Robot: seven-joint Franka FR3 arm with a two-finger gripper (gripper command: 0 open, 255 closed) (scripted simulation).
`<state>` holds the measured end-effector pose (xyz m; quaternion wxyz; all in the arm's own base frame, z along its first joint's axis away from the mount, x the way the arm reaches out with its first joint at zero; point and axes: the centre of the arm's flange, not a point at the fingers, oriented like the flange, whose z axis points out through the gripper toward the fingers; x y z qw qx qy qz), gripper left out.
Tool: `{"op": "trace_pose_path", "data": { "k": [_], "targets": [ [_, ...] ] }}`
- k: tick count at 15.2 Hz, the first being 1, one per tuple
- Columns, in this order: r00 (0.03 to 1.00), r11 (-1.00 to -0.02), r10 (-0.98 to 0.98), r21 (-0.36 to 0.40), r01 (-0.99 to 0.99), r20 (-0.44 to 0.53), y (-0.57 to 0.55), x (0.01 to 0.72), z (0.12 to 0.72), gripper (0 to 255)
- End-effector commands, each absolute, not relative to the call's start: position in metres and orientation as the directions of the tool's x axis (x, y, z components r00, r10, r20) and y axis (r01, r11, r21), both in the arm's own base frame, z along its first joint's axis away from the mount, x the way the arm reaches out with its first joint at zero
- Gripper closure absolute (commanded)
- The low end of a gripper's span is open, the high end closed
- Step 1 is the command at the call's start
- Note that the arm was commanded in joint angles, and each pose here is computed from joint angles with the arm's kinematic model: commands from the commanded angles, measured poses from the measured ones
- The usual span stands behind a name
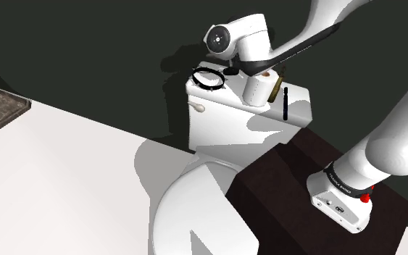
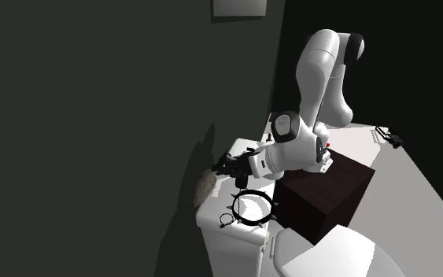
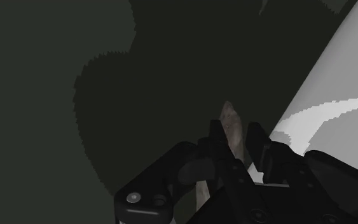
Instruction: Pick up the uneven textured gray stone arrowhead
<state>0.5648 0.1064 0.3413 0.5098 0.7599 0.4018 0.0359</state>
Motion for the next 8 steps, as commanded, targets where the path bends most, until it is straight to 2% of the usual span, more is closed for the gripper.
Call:
{"op": "trace_pose_path", "data": {
  "k": [1,8],
  "targets": [
    [0.675,-0.157,0.647,0.804,0.574,-0.355,0.105,0.565,0.352,255],
    [0.675,-0.157,0.647,0.804,0.574,-0.355,0.105,0.565,0.379,255]
  ]
}}
